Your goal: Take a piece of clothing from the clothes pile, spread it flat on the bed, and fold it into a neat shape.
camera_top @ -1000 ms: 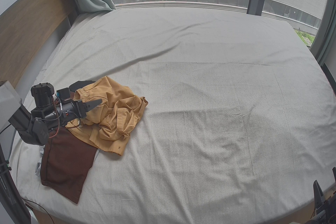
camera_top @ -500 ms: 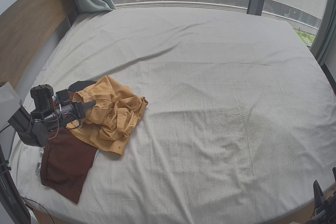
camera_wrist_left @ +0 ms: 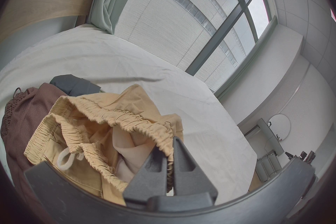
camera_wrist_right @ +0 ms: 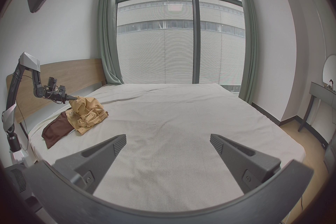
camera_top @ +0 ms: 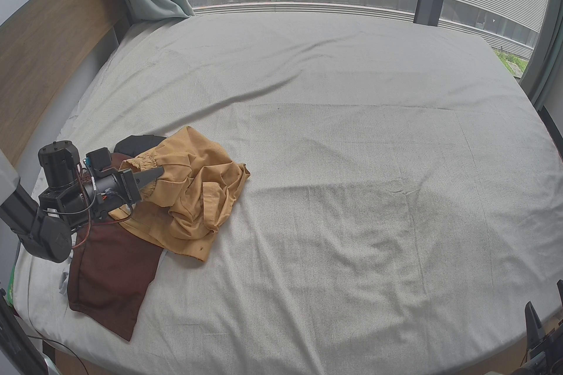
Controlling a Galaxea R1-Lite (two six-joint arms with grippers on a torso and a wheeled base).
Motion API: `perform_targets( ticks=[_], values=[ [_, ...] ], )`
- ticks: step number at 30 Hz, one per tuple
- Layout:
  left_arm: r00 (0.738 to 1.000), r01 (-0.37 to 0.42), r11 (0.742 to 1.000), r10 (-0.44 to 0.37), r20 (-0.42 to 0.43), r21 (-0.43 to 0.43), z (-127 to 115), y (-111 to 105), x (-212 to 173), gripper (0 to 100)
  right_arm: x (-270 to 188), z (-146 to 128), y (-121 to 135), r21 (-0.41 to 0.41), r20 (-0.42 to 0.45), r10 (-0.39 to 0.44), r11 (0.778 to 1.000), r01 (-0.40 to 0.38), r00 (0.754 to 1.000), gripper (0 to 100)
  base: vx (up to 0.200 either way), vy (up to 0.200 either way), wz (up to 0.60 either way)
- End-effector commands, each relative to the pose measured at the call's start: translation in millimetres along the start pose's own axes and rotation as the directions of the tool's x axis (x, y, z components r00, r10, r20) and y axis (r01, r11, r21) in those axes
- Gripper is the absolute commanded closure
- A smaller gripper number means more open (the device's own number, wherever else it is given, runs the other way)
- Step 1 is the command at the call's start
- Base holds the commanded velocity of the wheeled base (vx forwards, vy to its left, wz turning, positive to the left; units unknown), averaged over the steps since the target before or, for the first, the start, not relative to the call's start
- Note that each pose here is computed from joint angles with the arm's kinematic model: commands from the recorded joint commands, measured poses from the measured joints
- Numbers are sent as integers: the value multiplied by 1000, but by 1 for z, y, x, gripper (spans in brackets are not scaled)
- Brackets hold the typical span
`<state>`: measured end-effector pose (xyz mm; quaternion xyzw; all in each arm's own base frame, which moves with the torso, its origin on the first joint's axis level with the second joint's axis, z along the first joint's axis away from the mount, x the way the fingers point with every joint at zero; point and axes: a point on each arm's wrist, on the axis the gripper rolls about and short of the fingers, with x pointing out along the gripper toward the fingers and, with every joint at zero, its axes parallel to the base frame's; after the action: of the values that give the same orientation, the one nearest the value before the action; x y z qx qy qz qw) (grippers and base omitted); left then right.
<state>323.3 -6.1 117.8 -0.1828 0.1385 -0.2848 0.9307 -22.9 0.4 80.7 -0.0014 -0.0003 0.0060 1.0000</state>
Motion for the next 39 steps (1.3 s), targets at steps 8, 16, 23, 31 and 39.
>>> perform_targets(
  ticks=[8,16,23,31,39],
  values=[
    [997,63,997,-66,46,53,-5,-33,-13,100,0,-5,0,0,-2,0,1000,0,1000,0,0,0,0],
    [995,84,995,-86,40,56,-6,-43,-17,100,0,-5,0,0,-2,0,1000,0,1000,0,0,0,0],
    [993,94,995,-93,73,-18,0,-58,-17,100,0,-5,0,0,-2,0,1000,0,1000,0,0,0,0],
    [986,115,983,-95,140,-143,5,-95,-11,100,0,-5,0,1,-2,0,1000,0,1000,0,0,0,0],
    [975,143,967,-101,199,-209,12,-111,-5,100,0,-5,0,1,-1,0,1000,0,1000,0,0,0,0]
  ],
)
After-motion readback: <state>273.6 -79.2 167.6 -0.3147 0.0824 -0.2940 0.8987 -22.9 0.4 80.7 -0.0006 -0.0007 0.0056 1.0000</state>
